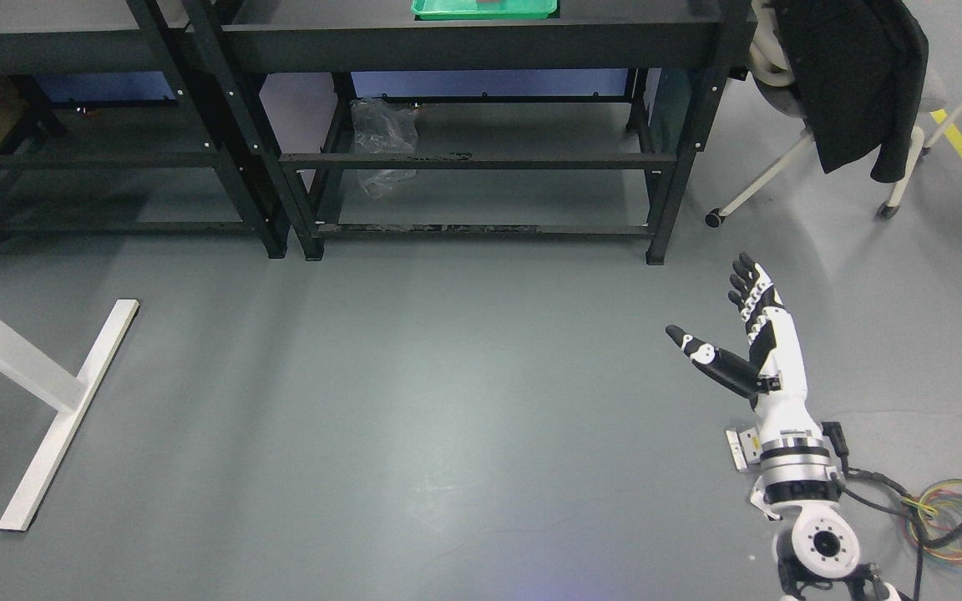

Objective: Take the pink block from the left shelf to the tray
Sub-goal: 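Drive toward the black shelf with the right hand raised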

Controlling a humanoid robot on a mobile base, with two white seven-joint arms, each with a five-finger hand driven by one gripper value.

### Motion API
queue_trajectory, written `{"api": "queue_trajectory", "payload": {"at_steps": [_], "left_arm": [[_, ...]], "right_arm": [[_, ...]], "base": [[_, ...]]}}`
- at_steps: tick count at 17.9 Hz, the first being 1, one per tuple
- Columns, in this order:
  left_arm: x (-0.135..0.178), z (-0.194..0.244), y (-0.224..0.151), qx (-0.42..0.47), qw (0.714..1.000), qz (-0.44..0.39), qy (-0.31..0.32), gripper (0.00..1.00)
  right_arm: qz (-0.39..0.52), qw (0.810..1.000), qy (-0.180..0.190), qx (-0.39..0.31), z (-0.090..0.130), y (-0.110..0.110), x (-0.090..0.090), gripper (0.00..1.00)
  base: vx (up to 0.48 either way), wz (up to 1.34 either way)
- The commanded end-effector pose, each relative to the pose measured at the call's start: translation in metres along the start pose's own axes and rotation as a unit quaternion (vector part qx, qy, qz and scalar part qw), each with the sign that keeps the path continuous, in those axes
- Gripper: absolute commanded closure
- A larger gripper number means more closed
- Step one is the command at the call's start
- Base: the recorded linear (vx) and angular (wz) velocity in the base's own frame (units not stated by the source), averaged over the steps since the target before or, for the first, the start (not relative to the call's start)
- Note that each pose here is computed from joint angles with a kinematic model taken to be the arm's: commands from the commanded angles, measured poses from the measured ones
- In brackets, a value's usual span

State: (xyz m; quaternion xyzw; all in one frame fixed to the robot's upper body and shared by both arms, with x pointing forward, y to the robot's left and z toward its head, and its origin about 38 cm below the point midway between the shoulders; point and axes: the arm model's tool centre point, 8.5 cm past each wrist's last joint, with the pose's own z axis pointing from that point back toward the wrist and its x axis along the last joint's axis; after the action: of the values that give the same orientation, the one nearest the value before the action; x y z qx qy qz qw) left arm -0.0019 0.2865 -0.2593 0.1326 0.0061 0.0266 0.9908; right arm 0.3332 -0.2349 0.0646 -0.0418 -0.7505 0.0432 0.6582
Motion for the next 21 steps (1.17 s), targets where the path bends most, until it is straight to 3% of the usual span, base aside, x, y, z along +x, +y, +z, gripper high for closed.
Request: {"api": "queue_trajectory", "payload": {"at_steps": [1,11,14,15,16,17,20,21], "left_arm": [[0.025,-0.001,0.009,0.007,1.000,0.004,-0.023,0.00],[0.025,-0.001,0.009,0.007,1.000,0.004,-0.023,0.00],[0.025,-0.001,0.009,0.007,1.000,0.004,-0.023,0.00],[0.026,-0.001,0.009,0.007,1.000,0.005,-0.024,0.00],[0.026,-0.001,0.009,0.007,1.000,0.005,-0.024,0.00],[0.026,-0.001,0.009,0.007,1.000,0.005,-0.024,0.00],[0.025,-0.001,0.009,0.007,1.000,0.004,-0.023,0.00],[0.025,-0.001,0.009,0.007,1.000,0.004,-0.023,0.00]], "right_arm": [[0.003,1.000,0.000,-0.014,0.000,-0.015,0.001,0.01],[0.000,1.000,0.006,0.005,0.005,-0.005,-0.003,0.01],[0.025,0.999,-0.023,0.009,0.004,-0.003,0.003,0.01],[0.087,0.995,-0.041,0.016,0.001,-0.003,0.008,0.01],[0.155,0.986,-0.051,0.026,-0.002,0.000,0.012,0.01],[0.261,0.963,-0.065,0.032,-0.007,0.003,0.016,0.01],[0.502,0.859,-0.098,0.034,-0.012,0.014,0.021,0.01],[0.532,0.839,-0.105,0.033,-0.011,0.015,0.021,0.01]], "base": [[0.000,0.00],[0.066,-0.01],[0.140,-0.01],[0.144,0.14],[0.144,0.14],[0.135,0.33],[0.161,0.40],[0.178,0.36]]}}
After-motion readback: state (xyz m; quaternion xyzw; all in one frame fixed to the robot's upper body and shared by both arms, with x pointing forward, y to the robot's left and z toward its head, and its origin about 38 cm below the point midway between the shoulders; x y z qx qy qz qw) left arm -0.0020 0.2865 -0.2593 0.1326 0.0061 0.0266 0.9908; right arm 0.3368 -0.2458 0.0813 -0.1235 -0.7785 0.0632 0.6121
